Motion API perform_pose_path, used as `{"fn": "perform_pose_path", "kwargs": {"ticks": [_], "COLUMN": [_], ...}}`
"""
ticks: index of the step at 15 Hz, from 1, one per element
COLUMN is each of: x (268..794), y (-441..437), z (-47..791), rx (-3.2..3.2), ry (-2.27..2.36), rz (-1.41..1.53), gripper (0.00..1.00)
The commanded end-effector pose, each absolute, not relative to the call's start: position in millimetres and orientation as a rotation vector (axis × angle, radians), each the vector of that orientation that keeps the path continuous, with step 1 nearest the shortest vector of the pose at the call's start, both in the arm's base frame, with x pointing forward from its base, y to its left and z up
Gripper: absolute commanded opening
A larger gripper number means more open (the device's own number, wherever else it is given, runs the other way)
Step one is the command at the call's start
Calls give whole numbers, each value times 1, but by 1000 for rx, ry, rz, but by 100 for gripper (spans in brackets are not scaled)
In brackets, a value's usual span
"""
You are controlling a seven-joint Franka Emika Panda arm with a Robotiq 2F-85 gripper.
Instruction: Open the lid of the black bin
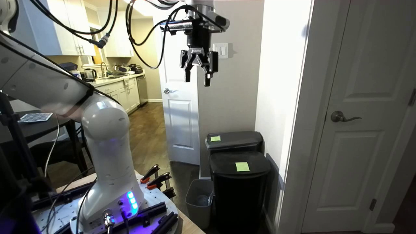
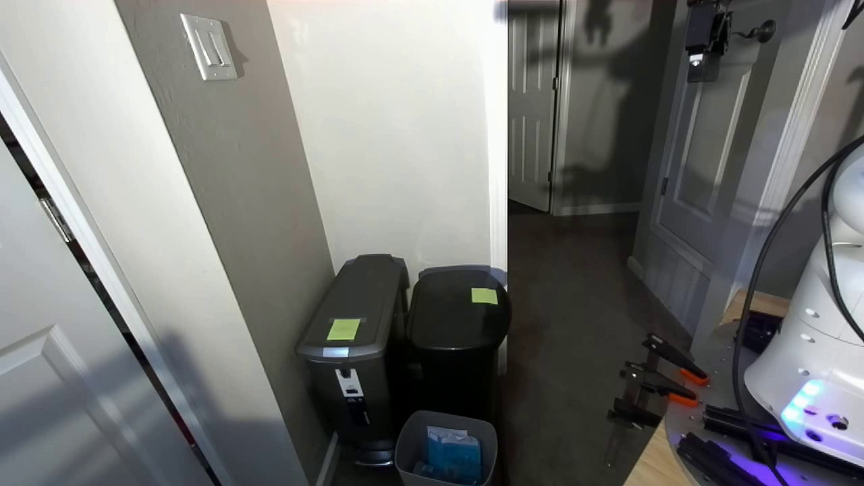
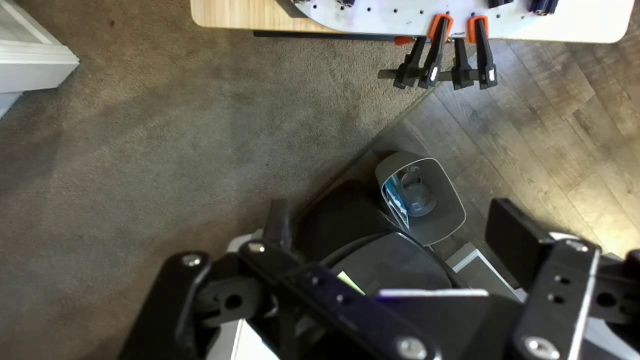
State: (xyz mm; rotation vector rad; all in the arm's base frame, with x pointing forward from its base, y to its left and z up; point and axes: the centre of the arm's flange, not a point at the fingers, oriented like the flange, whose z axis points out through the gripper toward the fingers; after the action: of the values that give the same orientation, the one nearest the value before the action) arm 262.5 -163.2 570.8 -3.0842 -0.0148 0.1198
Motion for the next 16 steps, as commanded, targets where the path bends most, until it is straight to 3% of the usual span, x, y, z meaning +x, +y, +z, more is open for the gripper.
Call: {"fn": "perform_pose_path", "kwargs": {"ticks": [1, 7, 16], "x": [268, 316, 398], "y": [-144, -148, -220], "z": [567, 527, 423], "rx": [-3097, -3031, -2929], "ry": [32, 143, 441], "rz": [79, -85, -156], "gripper": [100, 100, 100]}}
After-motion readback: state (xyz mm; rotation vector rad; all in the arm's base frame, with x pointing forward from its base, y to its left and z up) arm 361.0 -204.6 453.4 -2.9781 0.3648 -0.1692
